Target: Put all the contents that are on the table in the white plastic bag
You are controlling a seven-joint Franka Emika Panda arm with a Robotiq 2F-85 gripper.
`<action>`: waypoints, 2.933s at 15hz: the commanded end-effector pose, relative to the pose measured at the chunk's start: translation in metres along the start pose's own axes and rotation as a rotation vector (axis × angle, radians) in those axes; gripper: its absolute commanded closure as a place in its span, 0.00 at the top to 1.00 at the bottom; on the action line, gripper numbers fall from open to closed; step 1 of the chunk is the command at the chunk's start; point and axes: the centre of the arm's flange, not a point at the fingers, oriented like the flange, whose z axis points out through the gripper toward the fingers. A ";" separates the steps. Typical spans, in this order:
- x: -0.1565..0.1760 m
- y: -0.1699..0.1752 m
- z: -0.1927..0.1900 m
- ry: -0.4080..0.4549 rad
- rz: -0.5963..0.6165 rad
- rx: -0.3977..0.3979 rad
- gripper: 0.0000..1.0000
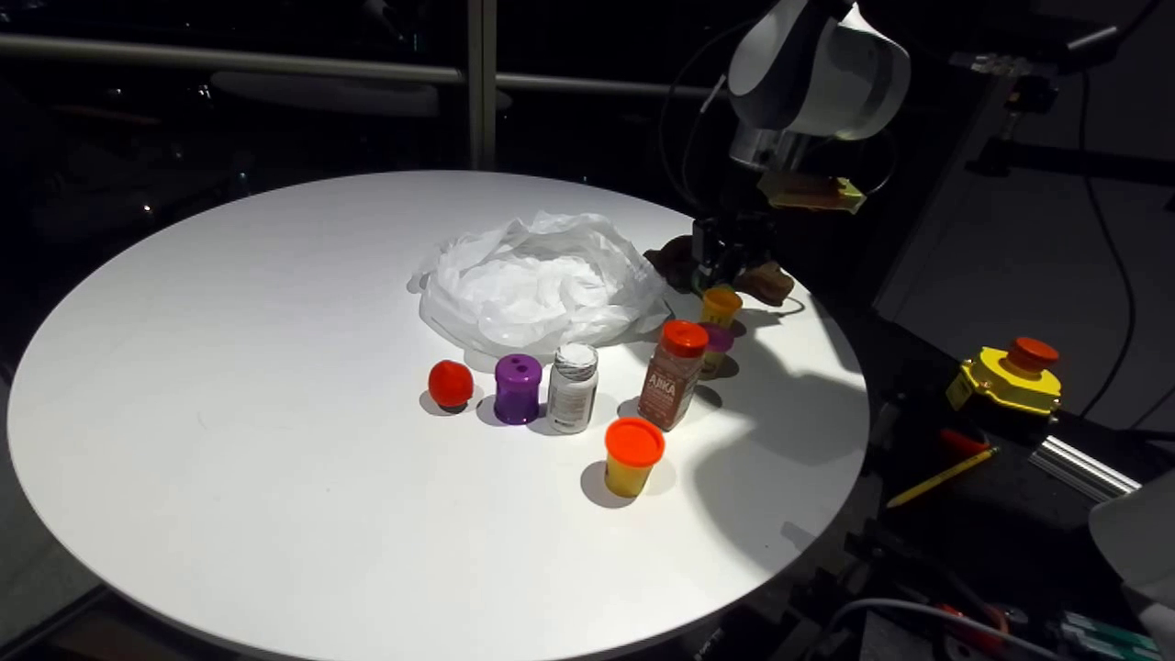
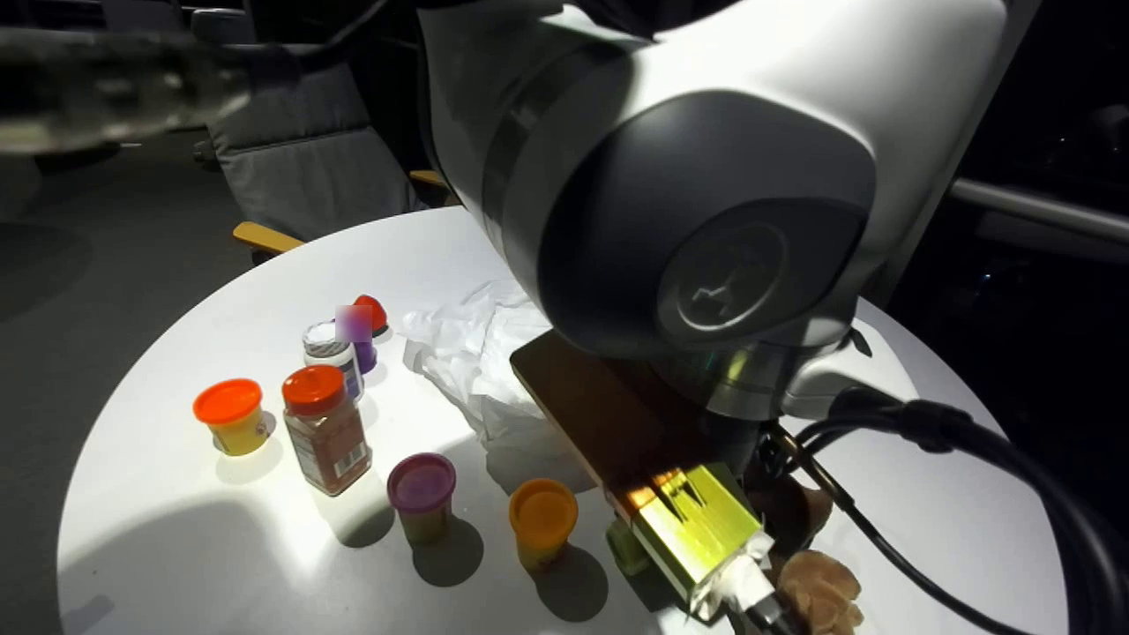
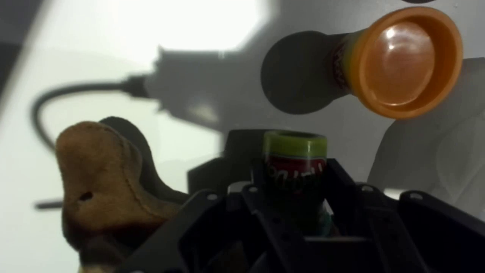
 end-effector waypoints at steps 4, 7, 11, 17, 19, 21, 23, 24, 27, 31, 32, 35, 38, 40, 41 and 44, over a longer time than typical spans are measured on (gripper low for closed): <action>-0.041 -0.100 -0.092 0.123 -0.154 -0.044 0.19; -0.038 -0.154 -0.097 0.218 -0.298 -0.060 0.19; -0.013 -0.196 -0.072 0.428 -0.412 -0.019 0.18; 0.017 -0.195 -0.017 0.624 -0.389 0.116 0.16; 0.019 -0.193 0.001 0.618 -0.378 0.159 0.16; 0.018 -0.193 0.013 0.604 -0.364 0.197 0.16; 0.018 -0.194 0.017 0.586 -0.362 0.234 0.16; 0.013 -0.195 0.011 0.588 -0.375 0.252 0.66; 0.005 -0.198 -0.015 0.607 -0.398 0.304 0.81; -0.016 -0.202 -0.067 0.585 -0.415 0.344 1.00; -0.026 -0.198 -0.080 0.536 -0.394 0.315 1.00; -0.053 -0.181 -0.097 0.335 -0.371 0.218 1.00; -0.080 -0.162 -0.105 0.171 -0.310 0.111 1.00; -0.088 -0.147 -0.102 0.079 -0.239 0.044 1.00; -0.090 -0.139 -0.100 0.033 -0.202 0.015 1.00; -0.084 -0.112 -0.091 -0.039 -0.086 -0.057 1.00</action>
